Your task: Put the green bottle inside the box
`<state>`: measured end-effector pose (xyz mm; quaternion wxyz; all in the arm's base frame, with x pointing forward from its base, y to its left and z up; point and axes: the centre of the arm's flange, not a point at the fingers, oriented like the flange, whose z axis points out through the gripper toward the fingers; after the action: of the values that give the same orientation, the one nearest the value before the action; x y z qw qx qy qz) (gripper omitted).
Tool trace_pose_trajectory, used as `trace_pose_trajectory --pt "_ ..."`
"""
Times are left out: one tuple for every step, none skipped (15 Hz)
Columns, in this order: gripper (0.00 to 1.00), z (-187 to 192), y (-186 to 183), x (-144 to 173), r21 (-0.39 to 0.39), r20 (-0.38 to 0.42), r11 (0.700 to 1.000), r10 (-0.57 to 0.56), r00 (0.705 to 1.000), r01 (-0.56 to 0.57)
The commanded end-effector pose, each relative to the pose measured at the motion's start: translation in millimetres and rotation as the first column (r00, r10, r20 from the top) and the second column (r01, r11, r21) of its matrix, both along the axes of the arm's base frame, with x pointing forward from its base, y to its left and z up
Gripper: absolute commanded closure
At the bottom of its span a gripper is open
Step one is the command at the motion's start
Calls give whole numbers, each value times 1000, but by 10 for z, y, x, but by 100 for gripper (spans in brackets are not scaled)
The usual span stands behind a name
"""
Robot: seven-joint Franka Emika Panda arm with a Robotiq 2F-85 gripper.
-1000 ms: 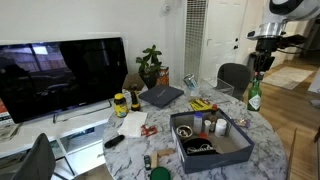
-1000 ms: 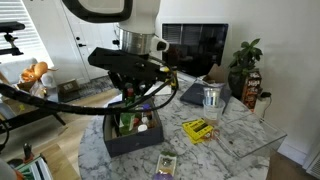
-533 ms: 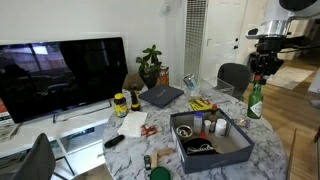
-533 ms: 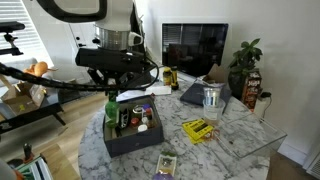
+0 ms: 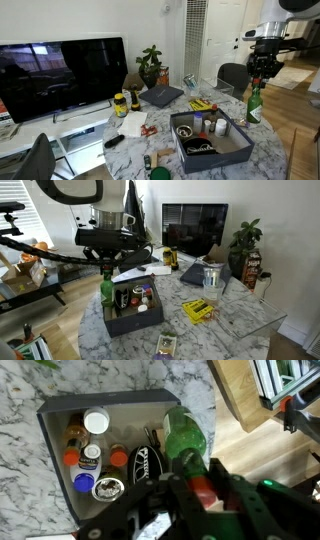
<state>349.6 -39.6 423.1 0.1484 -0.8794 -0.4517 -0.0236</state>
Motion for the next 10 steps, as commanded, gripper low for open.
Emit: trace_pose_trajectory --pt "92 -92 114 65 -18 -6 1000 22 1000 -23" --pt "92 -126 193 70 -11 1 999 51 999 -51" --pt "92 -153 263 75 -12 6 998 69 998 -69" --pt "92 -188 336 81 -15 8 996 93 996 -93" --pt "92 -213 425 81 -18 27 993 113 993 -113" --pt "92 -232 507 78 -17 51 991 132 990 -131" --pt "92 -252 588 75 -24 78 989 147 986 -145" --pt "92 -263 654 72 -29 107 988 157 982 -155" --pt "92 -283 714 53 -28 140 985 171 975 -169" --pt "92 -308 767 51 -32 165 985 175 971 -172"
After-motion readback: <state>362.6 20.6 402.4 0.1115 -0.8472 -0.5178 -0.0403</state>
